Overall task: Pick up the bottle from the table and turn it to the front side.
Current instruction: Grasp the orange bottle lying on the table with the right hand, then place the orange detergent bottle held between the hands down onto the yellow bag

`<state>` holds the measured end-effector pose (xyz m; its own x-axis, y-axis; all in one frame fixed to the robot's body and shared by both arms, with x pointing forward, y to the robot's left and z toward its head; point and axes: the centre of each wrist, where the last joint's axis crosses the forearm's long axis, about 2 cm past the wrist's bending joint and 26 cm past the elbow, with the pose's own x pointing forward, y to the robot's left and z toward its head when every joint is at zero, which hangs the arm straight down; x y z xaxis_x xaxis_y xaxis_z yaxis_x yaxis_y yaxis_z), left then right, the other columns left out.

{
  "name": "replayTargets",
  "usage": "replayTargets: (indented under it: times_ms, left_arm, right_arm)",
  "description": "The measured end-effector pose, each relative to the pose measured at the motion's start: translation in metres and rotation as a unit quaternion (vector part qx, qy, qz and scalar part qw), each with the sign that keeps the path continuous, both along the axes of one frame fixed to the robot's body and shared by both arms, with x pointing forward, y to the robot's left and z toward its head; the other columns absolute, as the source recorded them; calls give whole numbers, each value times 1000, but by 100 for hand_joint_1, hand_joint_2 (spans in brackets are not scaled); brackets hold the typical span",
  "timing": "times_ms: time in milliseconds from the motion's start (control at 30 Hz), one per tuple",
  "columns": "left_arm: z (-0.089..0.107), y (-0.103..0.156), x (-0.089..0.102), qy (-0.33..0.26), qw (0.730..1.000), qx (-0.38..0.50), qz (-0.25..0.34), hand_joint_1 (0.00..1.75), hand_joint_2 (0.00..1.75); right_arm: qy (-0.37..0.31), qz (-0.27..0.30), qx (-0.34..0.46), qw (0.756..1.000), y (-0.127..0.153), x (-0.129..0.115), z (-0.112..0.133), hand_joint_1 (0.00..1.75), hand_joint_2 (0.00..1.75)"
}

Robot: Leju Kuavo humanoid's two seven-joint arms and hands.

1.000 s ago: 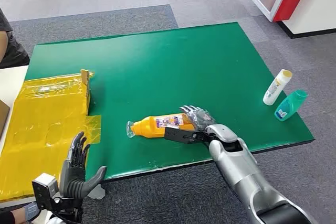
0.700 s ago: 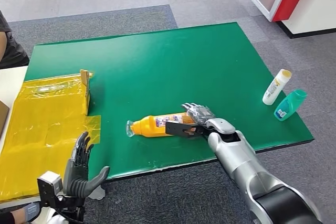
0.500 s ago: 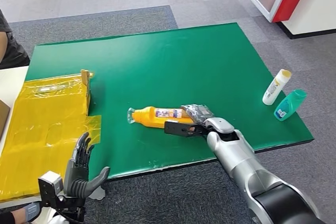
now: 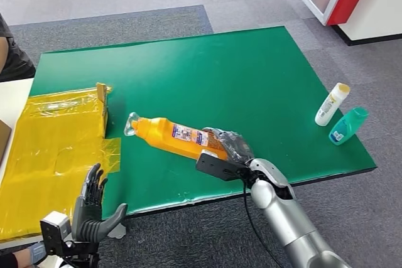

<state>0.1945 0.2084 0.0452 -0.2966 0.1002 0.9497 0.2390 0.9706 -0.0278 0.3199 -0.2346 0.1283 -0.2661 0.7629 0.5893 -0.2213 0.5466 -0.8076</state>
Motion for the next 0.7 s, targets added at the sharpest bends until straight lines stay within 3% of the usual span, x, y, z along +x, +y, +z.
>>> replayTargets:
  times_ms: [200,333,467,700]
  left_arm:
    - [4,1,0,4,1000,-23,-12,0,175]
    - [17,2,9,-9,998,-63,-28,0,175]
    - [28,1,16,-25,996,-81,-33,0,175]
    - [75,-12,44,-48,983,-147,-95,0,175]
  right_arm:
    - [-24,4,135,991,8,-12,12,175,175]
    - [-18,19,263,965,28,-23,7,175,175]
    - [-15,20,278,960,37,-26,-2,175,175]
    - [-15,29,239,970,69,-35,-33,175,175]
